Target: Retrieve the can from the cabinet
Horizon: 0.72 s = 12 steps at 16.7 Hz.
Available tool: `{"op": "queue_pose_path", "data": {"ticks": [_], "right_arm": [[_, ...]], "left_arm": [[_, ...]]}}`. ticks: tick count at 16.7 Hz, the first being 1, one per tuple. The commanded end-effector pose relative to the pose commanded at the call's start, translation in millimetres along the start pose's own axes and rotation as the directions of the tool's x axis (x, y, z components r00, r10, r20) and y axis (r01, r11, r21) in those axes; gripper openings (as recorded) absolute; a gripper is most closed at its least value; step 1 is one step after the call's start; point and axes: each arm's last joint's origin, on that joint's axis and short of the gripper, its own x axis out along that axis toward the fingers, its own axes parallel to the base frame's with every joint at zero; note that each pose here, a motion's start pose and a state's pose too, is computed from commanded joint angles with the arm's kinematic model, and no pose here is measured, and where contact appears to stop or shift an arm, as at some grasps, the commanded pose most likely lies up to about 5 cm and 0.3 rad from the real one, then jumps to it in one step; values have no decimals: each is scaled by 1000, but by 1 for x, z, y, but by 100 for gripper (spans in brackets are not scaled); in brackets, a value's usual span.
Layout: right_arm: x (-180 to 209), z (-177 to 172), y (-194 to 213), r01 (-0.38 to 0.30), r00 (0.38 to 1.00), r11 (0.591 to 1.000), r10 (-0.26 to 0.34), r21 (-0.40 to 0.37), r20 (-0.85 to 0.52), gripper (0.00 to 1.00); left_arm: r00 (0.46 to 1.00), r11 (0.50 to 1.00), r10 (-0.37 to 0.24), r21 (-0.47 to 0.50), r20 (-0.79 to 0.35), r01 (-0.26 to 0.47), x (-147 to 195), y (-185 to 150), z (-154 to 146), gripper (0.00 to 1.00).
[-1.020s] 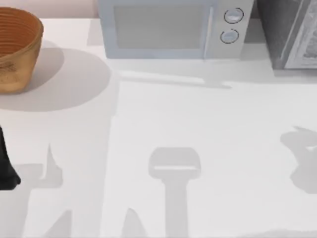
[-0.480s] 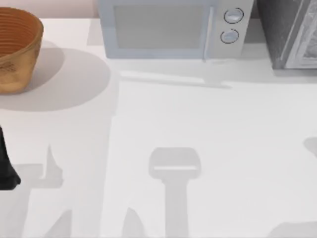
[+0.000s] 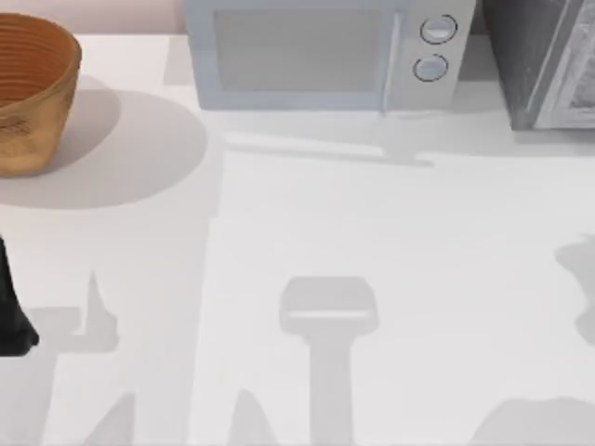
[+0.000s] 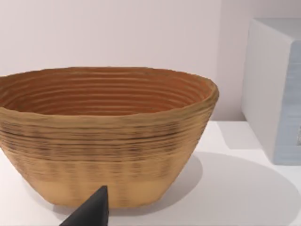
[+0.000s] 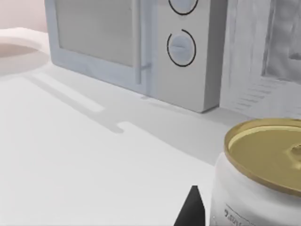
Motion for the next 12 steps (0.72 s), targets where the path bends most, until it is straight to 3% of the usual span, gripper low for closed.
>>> {"op": "queue_pose_path", "data": {"ticks": [4,12], "right_arm": [[1,0,0,0,1000,1000,0,0,0,0],[1,0,0,0,1000,1000,0,0,0,60]], "left_arm": [[1000,1000,0,0,0,0,0,0,0,100],[1000,1000,0,0,0,0,0,0,0,100]]}}
